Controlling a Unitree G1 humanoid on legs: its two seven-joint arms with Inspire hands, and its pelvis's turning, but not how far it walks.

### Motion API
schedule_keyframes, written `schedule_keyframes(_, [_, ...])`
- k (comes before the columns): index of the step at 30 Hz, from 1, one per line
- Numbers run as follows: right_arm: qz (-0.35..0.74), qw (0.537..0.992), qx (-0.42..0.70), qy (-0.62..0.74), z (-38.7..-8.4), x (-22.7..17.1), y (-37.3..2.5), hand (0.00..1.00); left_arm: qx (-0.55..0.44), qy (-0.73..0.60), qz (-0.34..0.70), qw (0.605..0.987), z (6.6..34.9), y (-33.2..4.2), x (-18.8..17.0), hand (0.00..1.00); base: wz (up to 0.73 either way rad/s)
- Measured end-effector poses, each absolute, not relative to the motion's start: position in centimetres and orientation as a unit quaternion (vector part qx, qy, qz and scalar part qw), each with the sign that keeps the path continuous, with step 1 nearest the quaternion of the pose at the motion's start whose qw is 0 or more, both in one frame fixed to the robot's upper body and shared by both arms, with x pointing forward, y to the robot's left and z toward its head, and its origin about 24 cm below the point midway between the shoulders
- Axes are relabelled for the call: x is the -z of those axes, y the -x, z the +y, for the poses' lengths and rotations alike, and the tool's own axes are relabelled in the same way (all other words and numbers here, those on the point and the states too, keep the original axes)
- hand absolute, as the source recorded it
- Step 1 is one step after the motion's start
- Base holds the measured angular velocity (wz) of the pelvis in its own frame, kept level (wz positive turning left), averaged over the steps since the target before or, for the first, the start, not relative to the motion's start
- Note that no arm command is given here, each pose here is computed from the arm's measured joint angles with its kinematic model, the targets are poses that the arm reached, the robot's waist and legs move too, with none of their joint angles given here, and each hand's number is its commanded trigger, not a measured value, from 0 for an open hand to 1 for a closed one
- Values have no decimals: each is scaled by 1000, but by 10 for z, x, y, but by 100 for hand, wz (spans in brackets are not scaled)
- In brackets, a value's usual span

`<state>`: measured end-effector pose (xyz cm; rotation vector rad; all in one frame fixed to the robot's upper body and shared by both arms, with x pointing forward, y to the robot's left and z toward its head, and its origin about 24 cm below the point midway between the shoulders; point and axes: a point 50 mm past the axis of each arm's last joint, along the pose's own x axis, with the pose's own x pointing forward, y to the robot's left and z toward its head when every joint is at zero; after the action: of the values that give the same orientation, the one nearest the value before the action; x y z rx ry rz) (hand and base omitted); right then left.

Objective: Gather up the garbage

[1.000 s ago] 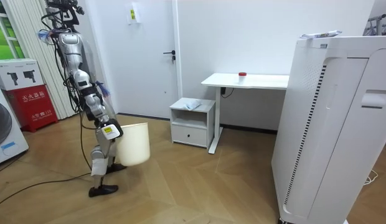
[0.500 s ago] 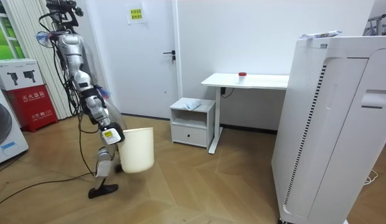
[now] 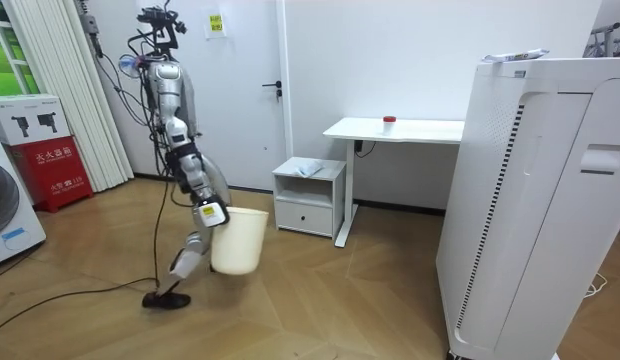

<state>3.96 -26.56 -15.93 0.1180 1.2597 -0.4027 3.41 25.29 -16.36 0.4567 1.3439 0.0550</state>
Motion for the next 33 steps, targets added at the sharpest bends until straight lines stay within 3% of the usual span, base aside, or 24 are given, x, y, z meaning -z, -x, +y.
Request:
schedule_keyframes(9, [533,827,169,-64,-259,155,-65,100,-63,-254,540,800,254,-76,154,0,0])
schedule_keyframes(19, [525,836,150,-61,-250,158,-71,100,-100,-267,451,846,249,-102,141,0,15])
schedule_keyframes(27, [508,855,102,-24,-252,152,-103,100,-120,-313,272,902,241,-201,93,0,3])
schedule_keyframes(33, [491,867,80,-5,-248,148,-123,100,-144,-326,170,919,234,-249,58,0,-8])
